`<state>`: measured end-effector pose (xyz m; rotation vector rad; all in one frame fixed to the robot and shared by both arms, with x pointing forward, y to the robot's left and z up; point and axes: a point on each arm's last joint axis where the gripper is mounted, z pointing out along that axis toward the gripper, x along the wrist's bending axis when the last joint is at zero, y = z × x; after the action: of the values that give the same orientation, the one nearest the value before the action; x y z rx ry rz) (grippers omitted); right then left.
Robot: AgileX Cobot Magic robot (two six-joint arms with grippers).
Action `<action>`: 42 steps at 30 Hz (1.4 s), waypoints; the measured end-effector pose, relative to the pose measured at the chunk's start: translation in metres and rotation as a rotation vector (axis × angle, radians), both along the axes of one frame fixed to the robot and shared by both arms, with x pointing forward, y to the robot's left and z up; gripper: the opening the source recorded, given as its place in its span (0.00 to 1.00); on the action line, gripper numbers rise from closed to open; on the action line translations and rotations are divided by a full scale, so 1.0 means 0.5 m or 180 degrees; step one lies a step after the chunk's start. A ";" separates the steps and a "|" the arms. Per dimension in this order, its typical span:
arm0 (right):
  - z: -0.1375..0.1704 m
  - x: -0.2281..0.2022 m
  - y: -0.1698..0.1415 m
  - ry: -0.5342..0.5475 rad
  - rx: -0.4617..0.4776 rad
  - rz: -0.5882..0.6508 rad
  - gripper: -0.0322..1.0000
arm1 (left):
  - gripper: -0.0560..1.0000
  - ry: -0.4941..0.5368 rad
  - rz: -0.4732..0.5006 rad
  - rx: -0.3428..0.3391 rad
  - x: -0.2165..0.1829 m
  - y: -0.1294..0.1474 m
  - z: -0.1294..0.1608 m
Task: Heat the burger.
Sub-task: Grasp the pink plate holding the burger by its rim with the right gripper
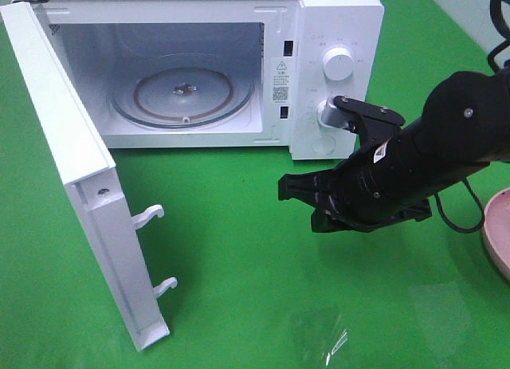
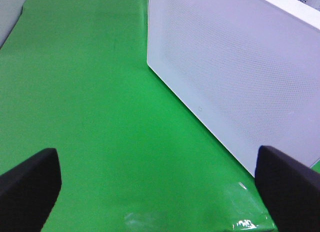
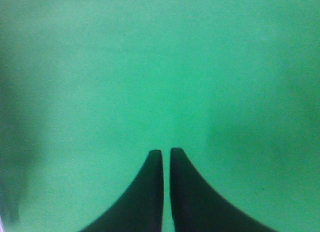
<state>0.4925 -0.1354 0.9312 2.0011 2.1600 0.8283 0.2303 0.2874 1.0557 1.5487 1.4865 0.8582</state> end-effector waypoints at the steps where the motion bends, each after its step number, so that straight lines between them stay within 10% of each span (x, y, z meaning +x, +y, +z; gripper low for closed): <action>1: 0.000 0.000 0.000 0.0000 0.0000 0.0000 0.08 | 0.97 0.0000 0.0000 0.0000 0.000 0.000 0.000; 16: 0.082 -0.029 -0.039 0.0241 -0.1006 0.0893 0.20 | 0.97 0.0000 0.0000 0.0000 0.000 0.000 0.000; 28: 0.160 -0.038 -0.122 0.0000 -0.1326 0.0904 0.93 | 0.97 0.0000 0.0000 0.0000 0.000 0.000 0.000; 42: 0.158 -0.021 -0.241 0.0413 -0.1556 0.0307 0.96 | 0.97 0.0000 0.0000 0.0000 0.000 0.000 0.000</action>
<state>0.4822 -0.2557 1.0101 1.7506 2.2581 0.1478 0.2303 0.2874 1.0557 1.5487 1.4865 0.8582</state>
